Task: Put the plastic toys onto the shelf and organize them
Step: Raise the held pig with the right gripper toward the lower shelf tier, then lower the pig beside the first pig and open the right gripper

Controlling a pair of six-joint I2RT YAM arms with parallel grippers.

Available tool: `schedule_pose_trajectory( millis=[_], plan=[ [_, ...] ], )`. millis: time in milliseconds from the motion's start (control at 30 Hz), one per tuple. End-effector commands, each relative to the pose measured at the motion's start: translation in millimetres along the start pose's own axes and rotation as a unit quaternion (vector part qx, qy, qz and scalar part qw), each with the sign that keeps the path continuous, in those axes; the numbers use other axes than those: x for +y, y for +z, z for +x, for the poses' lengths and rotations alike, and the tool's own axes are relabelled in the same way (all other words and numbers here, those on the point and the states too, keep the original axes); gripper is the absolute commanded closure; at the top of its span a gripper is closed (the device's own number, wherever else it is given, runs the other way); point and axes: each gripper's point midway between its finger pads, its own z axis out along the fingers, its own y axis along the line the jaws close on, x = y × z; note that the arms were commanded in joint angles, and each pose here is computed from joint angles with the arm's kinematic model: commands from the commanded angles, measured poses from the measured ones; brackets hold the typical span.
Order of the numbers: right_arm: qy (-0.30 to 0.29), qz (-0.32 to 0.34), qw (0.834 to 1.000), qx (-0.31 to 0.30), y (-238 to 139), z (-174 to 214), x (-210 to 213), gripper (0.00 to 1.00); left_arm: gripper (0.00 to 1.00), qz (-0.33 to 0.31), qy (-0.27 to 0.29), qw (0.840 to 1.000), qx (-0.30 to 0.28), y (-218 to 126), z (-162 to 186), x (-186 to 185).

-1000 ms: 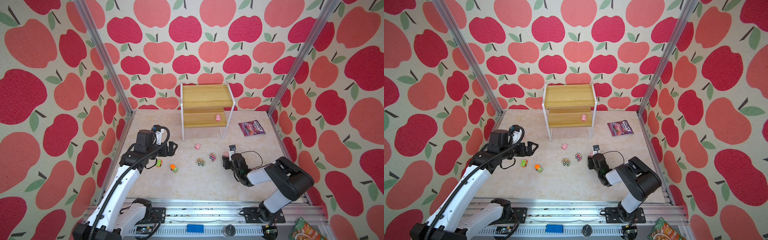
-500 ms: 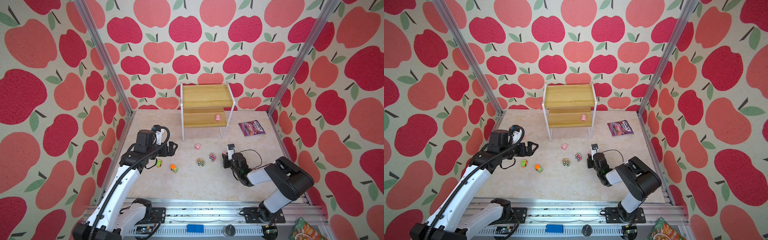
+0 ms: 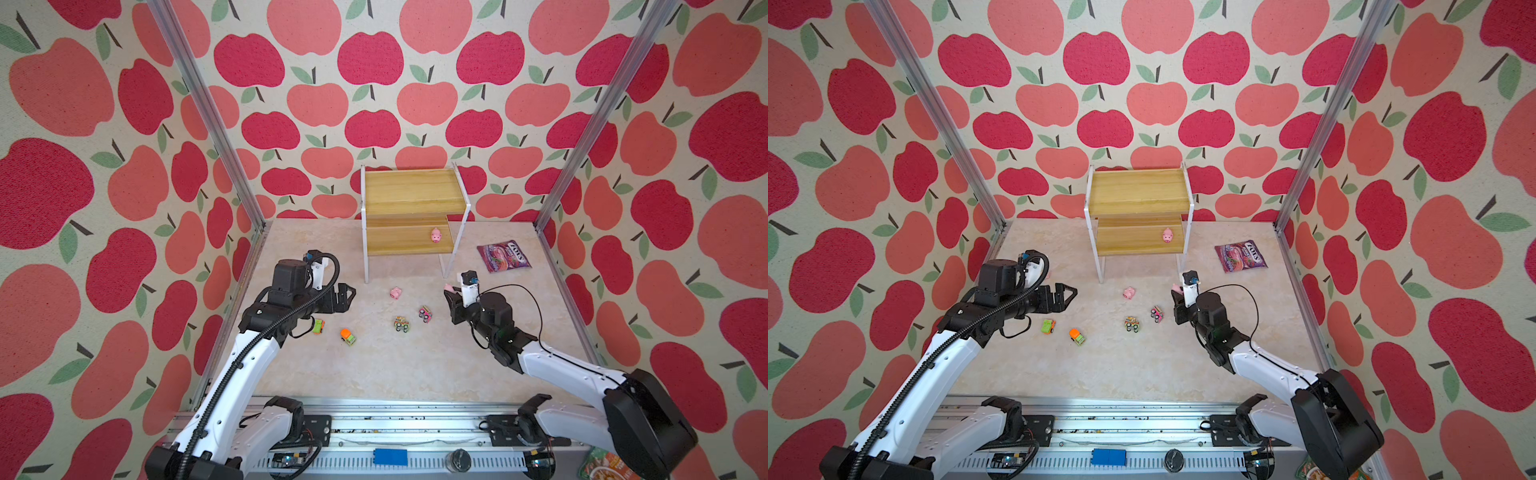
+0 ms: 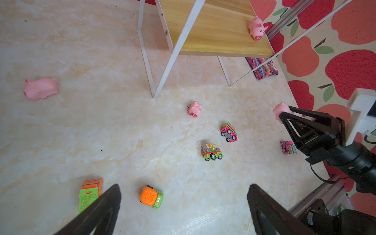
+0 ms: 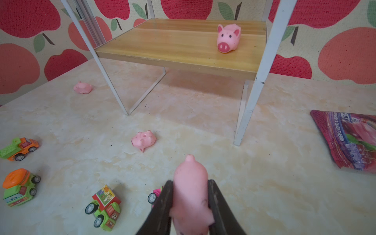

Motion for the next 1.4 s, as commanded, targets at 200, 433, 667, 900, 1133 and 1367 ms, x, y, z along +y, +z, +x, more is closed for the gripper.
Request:
schedule_pose_trajectory(
  millis=[200, 433, 667, 900, 1133, 1367],
  plan=[
    [0.006, -0.007, 1.0, 0.02, 24.8, -44.5, 14.4, 0.69, 0.01, 0.011, 0.009, 1.0, -0.006, -3.6, 0.5, -4.8],
    [0.012, 0.02, 1.0, -0.002, 72.2, -74.2, 13.3, 0.69, 0.01, 0.011, 0.01, 1.0, -0.007, -4.7, 0.4, -5.2],
    [0.013, 0.035, 0.999, -0.034, 104.8, -92.0, 11.8, 0.69, 0.01, 0.013, 0.009, 1.0, -0.006, -4.2, 1.0, -5.3],
    [0.014, 0.053, 0.997, -0.047, 124.5, -99.5, 6.2, 0.69, 0.01, 0.014, 0.009, 1.0, -0.008, -5.2, 0.0, -5.9],
    [0.017, 0.071, 0.995, -0.072, 137.3, -105.5, -0.1, 0.69, 0.01, 0.014, 0.01, 1.0, -0.008, -5.1, -0.1, -6.0],
    [0.011, 0.094, 0.992, -0.086, 148.1, -106.5, -4.6, 0.68, 0.01, 0.012, 0.009, 1.0, -0.008, -5.1, 0.3, -5.3]
  ],
)
